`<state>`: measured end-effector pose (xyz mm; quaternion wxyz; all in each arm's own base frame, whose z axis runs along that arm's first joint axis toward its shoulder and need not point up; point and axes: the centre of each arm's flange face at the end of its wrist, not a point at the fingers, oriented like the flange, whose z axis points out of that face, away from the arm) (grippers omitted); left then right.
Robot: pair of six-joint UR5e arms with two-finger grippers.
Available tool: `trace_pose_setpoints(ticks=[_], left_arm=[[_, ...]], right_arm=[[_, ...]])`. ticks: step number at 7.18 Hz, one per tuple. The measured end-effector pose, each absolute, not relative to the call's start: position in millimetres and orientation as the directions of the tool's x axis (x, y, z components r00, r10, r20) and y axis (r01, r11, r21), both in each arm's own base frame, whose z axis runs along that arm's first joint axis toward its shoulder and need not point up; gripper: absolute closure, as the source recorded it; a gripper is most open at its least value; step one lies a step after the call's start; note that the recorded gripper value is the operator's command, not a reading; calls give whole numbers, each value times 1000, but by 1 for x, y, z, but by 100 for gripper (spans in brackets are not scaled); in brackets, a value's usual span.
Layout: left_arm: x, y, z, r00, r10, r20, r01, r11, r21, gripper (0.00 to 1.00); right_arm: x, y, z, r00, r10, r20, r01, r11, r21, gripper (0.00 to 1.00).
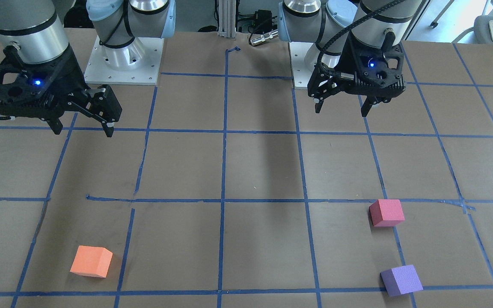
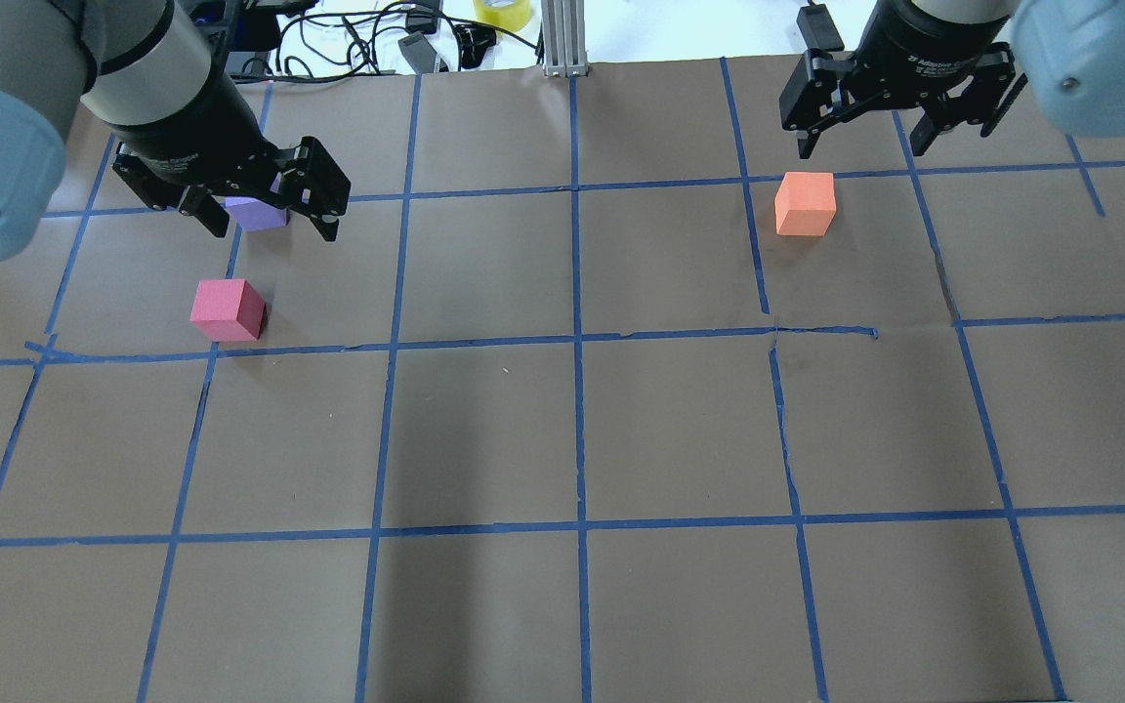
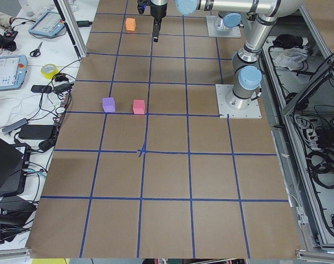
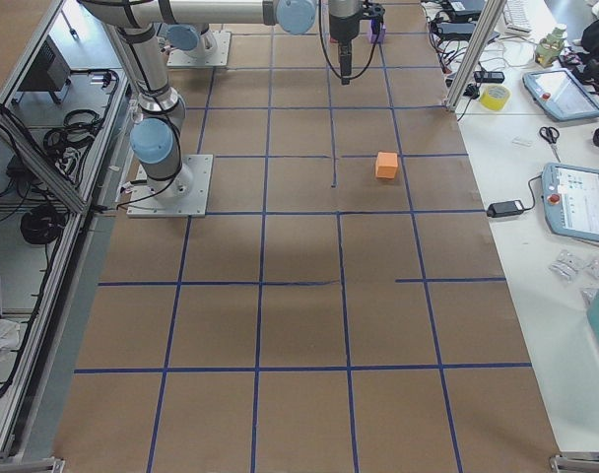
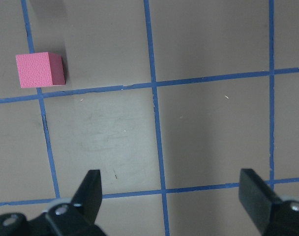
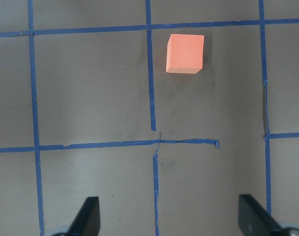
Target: Arrange blocks in a line
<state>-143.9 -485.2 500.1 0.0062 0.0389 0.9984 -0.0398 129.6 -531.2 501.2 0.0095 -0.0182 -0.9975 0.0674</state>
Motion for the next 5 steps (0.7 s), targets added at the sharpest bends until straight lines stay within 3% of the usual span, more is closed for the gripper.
trace_pose_setpoints(ticks=[5], left_arm=[[-143,-485,501,-997,76,-16,77,994,-80,0]], right_arm=[[128,-532,499,-999,40,25,36,991,-132,0]])
